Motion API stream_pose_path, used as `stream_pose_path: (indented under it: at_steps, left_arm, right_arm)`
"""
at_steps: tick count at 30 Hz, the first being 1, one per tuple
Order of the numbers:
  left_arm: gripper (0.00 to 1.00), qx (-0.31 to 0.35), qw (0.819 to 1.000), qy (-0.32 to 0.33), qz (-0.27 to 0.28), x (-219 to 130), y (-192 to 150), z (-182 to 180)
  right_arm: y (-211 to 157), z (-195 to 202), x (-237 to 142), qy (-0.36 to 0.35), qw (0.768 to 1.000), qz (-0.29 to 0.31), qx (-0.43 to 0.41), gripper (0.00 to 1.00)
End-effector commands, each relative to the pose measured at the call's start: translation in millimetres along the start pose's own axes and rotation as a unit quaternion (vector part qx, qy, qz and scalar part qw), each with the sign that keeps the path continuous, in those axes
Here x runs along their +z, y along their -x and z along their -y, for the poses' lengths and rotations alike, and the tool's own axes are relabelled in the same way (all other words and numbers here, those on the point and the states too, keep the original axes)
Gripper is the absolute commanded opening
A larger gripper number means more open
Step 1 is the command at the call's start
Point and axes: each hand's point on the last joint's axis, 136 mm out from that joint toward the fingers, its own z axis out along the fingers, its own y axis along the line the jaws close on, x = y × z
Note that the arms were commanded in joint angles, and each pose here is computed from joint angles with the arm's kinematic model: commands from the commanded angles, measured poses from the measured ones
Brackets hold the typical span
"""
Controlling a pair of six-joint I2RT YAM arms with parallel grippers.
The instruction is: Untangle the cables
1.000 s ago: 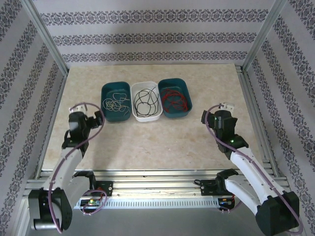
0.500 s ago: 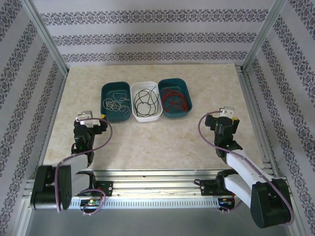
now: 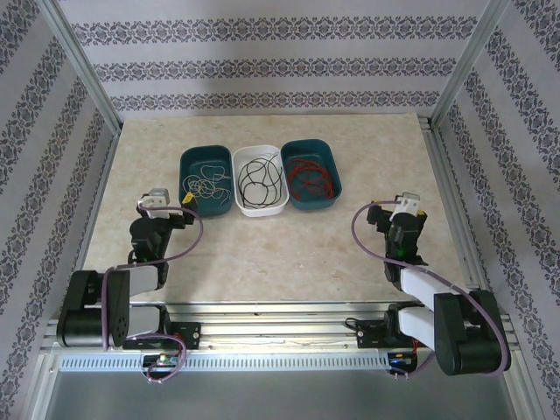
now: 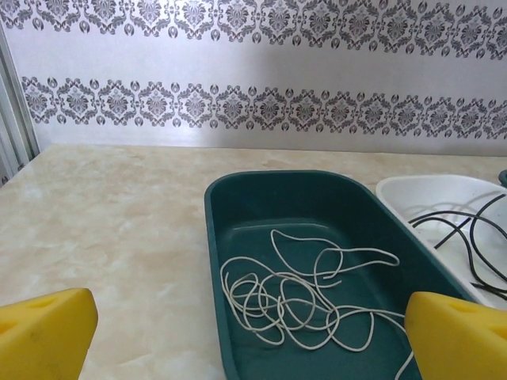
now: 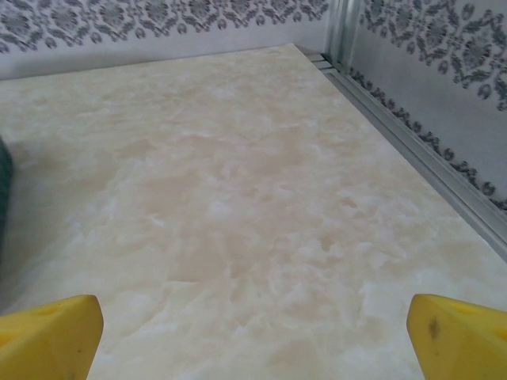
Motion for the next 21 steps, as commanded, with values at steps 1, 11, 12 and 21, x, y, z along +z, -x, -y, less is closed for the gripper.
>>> stream_pose_path:
  at_steps: [1,11,12,21]
  left_arm:
    - [0.99,0.014,0.999,-0.002,-0.041,-5.2,-24.1,-1.8]
    - [0.99,0.015,0.998,-0.052,-0.045,23.3,-50.2,11.3]
    - [0.99,0.016,0.997,-0.054,-0.046,24.6,-51.3,11.9]
    - [0.99,0.005,0.992,-0.007,-0.127,52.4,-63.0,-3.4]
  right_arm:
    - [18.8,-11.6,3.5,0.033,0.999,0.034,0.010,0.98]
    - [23.6,-30.9,21.3,0.076,0.996,0.047,-0.030,0.98]
    - [21.5,-31.0,23.2,0.077,0.995,0.048,-0.030,0.98]
    - [5.4,-30.5,55.5,0.065,0.997,0.011,-0.025,0.98]
